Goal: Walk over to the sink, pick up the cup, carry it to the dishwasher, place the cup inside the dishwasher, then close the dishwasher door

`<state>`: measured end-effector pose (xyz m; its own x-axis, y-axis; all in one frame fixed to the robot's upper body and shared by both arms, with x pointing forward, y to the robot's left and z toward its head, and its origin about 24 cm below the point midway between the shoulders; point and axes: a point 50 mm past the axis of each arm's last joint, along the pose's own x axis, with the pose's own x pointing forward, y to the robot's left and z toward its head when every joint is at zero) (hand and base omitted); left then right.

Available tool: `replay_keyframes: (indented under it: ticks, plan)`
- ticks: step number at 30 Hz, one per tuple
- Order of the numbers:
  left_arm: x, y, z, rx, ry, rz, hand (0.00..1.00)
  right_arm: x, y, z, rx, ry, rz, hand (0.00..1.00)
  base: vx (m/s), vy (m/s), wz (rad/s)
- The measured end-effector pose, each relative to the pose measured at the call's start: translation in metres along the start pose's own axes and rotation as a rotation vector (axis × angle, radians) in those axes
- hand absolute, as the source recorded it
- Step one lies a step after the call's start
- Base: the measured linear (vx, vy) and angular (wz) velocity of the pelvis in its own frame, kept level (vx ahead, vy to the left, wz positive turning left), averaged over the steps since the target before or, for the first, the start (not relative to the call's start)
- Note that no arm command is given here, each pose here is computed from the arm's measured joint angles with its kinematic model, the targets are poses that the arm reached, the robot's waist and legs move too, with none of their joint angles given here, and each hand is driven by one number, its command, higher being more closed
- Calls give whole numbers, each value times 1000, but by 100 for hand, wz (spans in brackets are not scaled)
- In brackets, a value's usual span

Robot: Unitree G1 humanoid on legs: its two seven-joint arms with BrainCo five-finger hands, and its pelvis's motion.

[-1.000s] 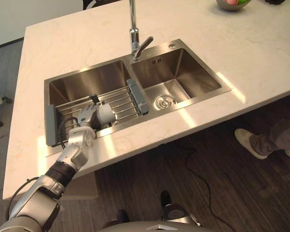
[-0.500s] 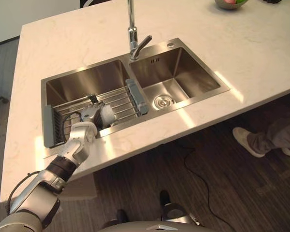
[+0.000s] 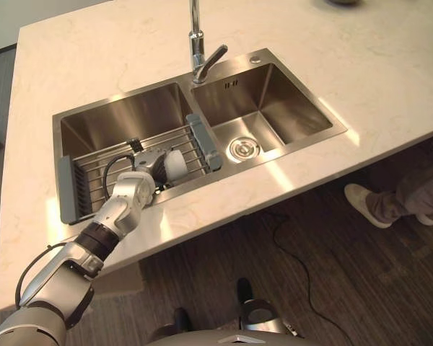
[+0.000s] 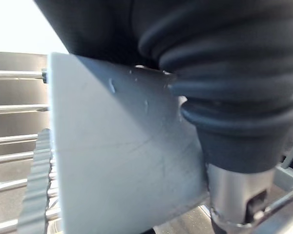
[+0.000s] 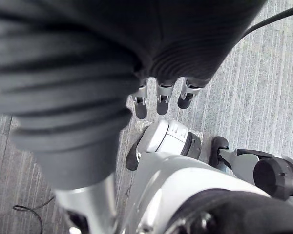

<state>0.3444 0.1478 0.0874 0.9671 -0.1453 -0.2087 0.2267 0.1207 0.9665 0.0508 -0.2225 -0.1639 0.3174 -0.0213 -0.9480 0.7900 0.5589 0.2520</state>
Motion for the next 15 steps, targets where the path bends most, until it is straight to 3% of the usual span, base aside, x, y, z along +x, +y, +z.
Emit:
replay_keyframes:
  ticks: [6,15]
  plan:
    - [0,1,5,-19,-50,60,100,0,0,1,-33,1,9,0,4,-1,2]
    - [-18,8,-2,-330,-110,567,100,-1,-1,1,-31,-16,28,0,22,-15,20]
